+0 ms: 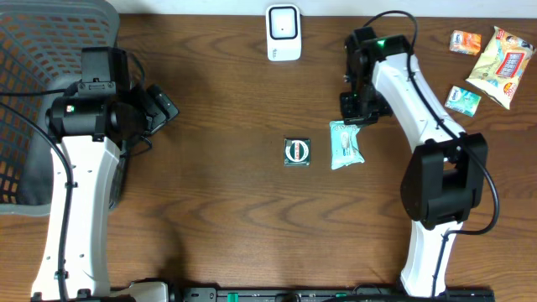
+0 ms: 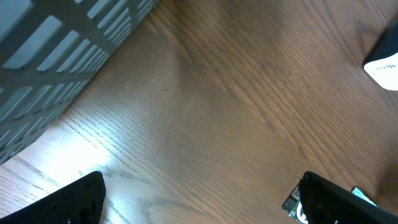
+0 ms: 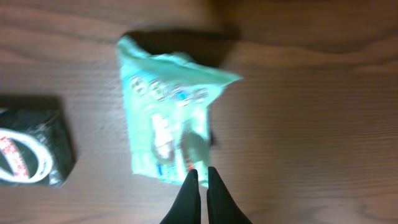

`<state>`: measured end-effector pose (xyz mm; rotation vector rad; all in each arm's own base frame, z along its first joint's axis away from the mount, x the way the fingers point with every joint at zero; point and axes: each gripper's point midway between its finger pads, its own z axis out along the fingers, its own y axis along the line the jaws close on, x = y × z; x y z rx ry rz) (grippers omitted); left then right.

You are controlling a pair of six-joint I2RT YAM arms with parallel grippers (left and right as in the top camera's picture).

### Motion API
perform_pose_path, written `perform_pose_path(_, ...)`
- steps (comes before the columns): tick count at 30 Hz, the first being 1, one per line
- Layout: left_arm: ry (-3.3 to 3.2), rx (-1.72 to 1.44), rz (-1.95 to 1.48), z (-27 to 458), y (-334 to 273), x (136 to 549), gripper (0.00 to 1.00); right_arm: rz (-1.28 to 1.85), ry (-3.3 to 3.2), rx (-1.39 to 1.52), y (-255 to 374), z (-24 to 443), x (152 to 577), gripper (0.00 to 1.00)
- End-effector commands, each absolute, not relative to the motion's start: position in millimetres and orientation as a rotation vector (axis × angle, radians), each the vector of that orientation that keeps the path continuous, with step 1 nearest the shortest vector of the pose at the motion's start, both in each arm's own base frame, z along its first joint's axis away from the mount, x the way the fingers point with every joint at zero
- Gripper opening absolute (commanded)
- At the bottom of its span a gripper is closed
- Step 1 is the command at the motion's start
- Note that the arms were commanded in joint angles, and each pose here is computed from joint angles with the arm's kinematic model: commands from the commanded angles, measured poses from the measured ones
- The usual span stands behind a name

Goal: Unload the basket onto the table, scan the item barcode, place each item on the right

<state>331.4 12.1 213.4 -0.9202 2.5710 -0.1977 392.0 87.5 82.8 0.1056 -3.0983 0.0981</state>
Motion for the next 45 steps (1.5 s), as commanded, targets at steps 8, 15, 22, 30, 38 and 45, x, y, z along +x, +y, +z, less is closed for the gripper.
perform_pose_path(8,2.566,-0.931,-0.179,213,16,331,0.98,0.473,-3.119,0.142,115,62,374,0.47)
perform_pose_path(15,2.566,-0.931,-0.179,213,16,331,0.98,0.722,-3.15,0.21,118,31,365,0.57)
perform_pose_path(22,2.566,-0.931,-0.179,213,16,331,0.98,1.015,-3.161,0.156,92,17,364,0.59)
perform_pose_path(30,2.566,-0.931,-0.179,213,16,331,0.98,0.972,-3.161,0.136,88,8,362,0.16)
perform_pose_path(38,2.566,-0.931,-0.179,213,16,331,0.98,0.704,-3.163,0.237,111,11,367,0.01)
perform_pose_path(45,2.566,-0.931,-0.179,213,16,331,0.98,-0.15,-3.112,0.419,170,46,380,0.01)
